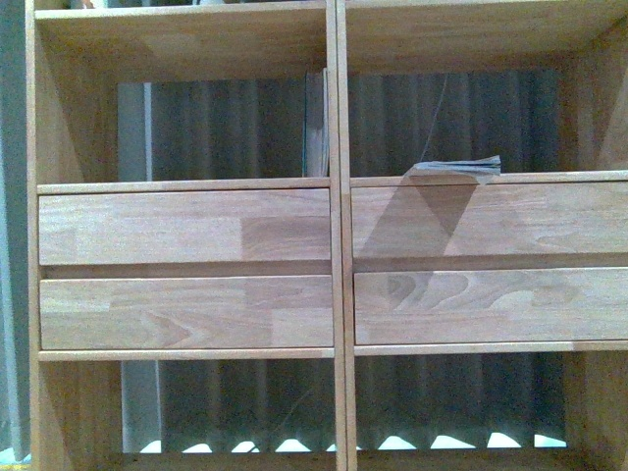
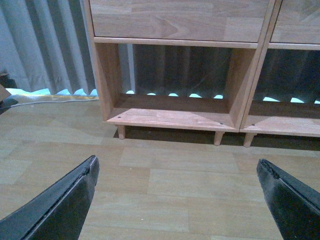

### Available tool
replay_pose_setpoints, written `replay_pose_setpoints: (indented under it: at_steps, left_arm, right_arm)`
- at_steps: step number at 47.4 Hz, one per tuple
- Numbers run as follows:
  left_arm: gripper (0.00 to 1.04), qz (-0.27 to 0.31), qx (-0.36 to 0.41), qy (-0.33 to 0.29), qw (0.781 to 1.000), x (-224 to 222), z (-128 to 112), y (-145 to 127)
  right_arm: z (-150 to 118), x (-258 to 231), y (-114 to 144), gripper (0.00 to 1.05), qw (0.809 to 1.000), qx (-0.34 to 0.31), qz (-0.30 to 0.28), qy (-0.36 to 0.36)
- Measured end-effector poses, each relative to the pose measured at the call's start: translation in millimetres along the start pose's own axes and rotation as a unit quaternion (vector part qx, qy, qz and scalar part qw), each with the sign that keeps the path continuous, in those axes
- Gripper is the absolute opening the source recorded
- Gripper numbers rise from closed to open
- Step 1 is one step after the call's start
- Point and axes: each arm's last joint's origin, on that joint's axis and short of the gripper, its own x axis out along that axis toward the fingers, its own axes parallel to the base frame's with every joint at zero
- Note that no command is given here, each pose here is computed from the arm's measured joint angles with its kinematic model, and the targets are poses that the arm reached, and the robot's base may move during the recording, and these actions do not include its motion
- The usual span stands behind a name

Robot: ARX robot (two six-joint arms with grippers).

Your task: Organize books on shelf

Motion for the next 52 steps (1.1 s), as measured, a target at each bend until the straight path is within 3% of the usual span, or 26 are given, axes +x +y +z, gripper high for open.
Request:
replay_pose_setpoints:
  at_steps: [52]
  left_arm:
    - [0.97,0.000,0.000,0.000,1.000,0.0,0.0,0.0]
  right_arm:
    - [0.0,0.0,0.0,0.98,1.000,0.000,0.000,0.000]
